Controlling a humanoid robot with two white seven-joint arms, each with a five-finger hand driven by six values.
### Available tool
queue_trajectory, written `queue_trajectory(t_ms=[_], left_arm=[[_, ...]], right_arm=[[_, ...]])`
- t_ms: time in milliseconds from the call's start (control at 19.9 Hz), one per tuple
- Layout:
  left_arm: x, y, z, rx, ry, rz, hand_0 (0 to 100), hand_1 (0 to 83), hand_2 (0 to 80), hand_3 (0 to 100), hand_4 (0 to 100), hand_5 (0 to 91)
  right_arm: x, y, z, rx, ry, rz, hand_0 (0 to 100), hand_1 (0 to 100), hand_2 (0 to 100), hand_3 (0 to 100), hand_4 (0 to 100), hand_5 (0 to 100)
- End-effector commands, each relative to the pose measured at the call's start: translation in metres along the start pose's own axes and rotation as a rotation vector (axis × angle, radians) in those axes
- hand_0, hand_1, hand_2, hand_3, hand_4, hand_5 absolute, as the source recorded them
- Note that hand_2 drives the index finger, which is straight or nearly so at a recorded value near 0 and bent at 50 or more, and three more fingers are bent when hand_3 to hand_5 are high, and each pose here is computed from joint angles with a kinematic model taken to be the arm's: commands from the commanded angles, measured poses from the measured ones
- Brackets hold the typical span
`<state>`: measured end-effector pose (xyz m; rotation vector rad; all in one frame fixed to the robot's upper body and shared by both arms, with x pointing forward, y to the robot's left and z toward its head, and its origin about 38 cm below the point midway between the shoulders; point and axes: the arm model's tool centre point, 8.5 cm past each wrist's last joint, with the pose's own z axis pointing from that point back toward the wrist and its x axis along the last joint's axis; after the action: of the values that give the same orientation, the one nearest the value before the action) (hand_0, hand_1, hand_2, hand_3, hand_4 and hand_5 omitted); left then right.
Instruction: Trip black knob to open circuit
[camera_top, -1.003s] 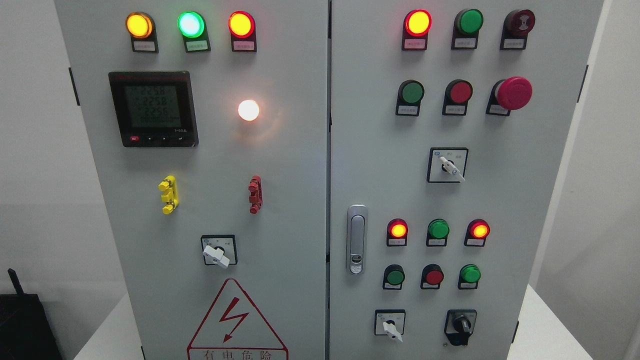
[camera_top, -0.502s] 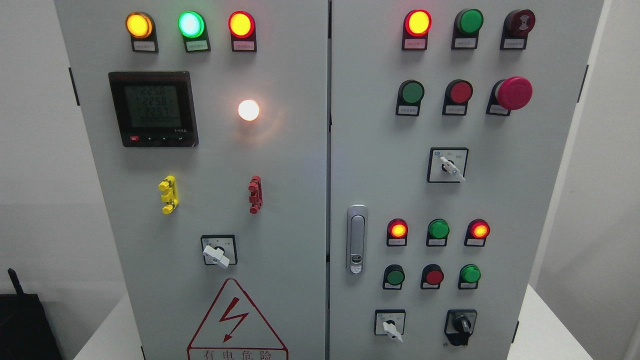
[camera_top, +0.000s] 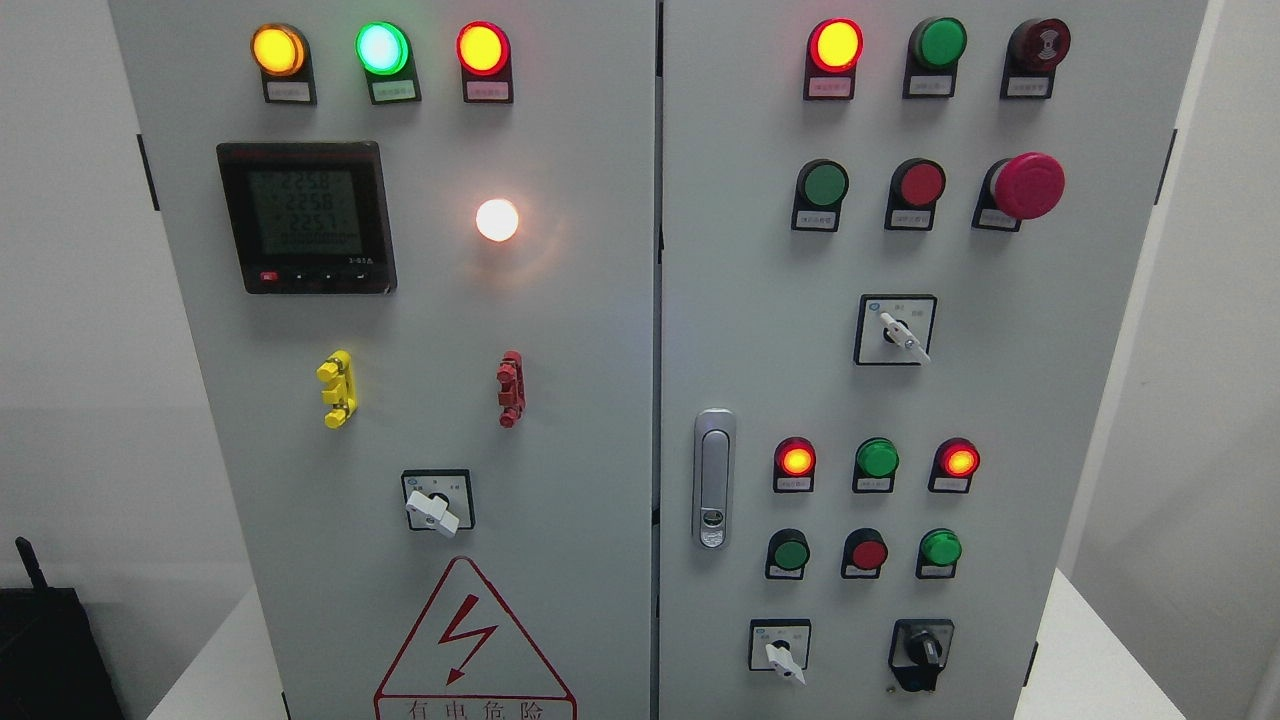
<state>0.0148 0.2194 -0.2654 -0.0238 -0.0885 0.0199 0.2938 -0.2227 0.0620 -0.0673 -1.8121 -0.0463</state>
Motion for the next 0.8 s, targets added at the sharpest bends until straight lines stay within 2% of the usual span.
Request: queue_trajectory(t_ms=[0, 753], left_arm=[[0.000, -0.001, 0.000, 0.000, 0.000, 0.003, 12, 38.9, 0.0, 0, 0, 0.0], [0.000, -0.001, 0.000, 0.000, 0.002, 0.003, 12, 38.9, 0.0, 0, 0, 0.0]], right_arm=[[0.014, 0.003, -0.011, 0.005, -0.051, -0.013, 100, 94, 0, 100, 100, 95], [0.044, 0.004, -0.058, -0.001, -0.113, -0.036, 100, 95, 0, 100, 100, 96]])
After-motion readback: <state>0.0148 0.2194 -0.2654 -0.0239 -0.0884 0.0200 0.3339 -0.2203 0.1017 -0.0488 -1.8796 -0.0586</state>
